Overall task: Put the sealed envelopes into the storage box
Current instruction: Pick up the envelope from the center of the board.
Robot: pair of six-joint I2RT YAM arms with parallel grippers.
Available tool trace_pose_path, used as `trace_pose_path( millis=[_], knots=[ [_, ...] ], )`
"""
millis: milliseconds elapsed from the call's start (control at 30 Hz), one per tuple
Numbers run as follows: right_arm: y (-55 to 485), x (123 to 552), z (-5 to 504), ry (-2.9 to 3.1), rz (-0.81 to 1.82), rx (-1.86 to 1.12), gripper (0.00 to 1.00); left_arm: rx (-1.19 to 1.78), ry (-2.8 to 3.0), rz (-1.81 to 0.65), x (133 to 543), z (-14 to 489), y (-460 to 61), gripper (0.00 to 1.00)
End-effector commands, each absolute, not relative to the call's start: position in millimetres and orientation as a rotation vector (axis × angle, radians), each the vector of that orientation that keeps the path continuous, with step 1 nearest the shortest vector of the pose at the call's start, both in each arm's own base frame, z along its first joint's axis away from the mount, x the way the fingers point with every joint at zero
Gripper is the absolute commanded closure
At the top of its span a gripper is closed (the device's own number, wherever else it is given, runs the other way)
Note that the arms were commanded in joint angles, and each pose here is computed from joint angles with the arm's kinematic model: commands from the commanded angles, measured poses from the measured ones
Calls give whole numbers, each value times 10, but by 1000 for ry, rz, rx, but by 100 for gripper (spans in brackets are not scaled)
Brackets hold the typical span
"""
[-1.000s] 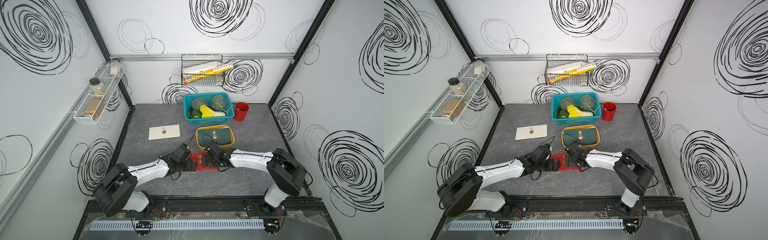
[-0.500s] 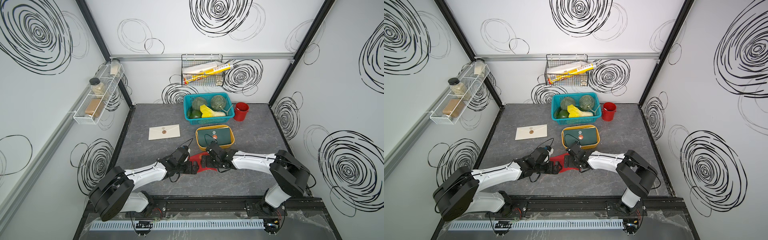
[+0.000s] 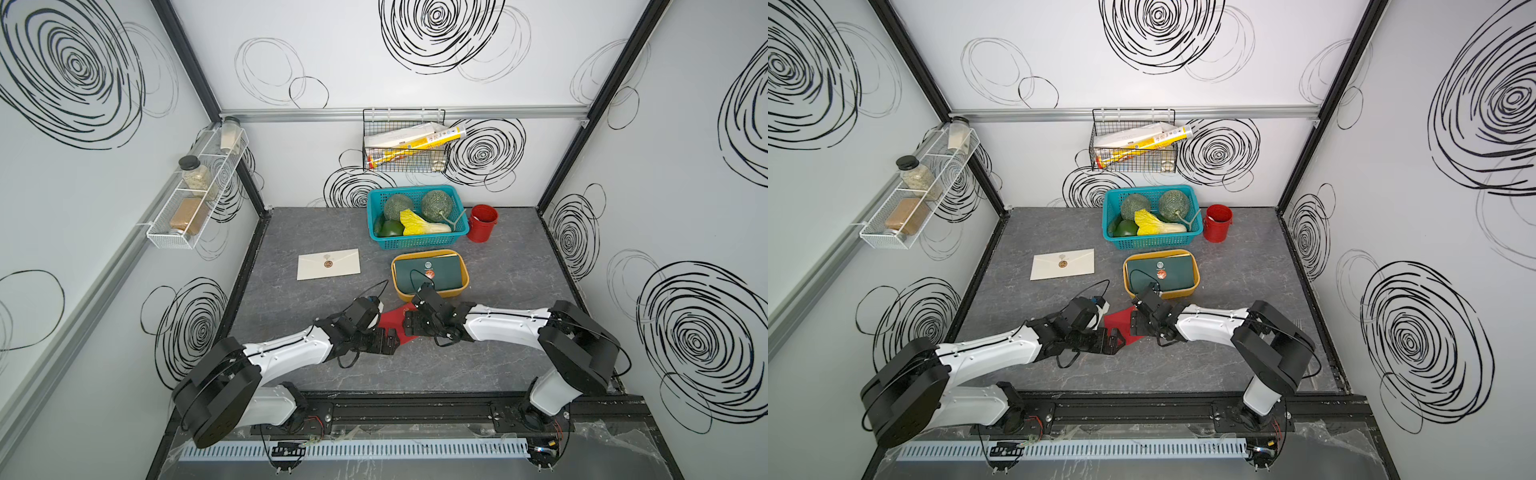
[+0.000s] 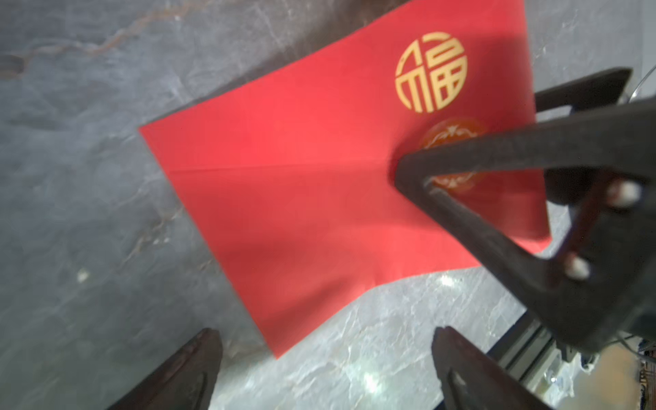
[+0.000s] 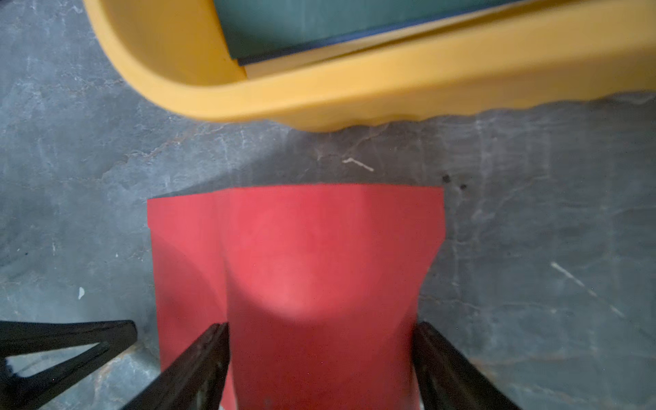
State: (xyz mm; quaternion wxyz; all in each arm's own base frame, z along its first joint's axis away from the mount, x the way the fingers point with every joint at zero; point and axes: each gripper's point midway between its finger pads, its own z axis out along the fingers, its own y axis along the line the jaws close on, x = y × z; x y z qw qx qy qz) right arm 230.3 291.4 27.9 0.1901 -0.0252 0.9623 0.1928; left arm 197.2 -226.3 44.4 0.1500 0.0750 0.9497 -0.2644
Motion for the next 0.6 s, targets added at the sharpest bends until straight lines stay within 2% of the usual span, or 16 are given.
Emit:
trace_pose_path(
  millis=[0,100,200,567],
  knots=[
    [2624,2023,-24,2819,404,-147,16,278,2646,-766,2140,797,-2268,1],
    [2599,1998,5,2792,418,-205,16,356,2575,-754,2357,990,-2258,1],
    [2607,1942,33,2768,466,-290,16,511,2552,-760,2446,973,-2357,3],
    [2581,1769,9,2715,504,-591,16,780,2426,-885,2431,918,-2641,8]
  ],
)
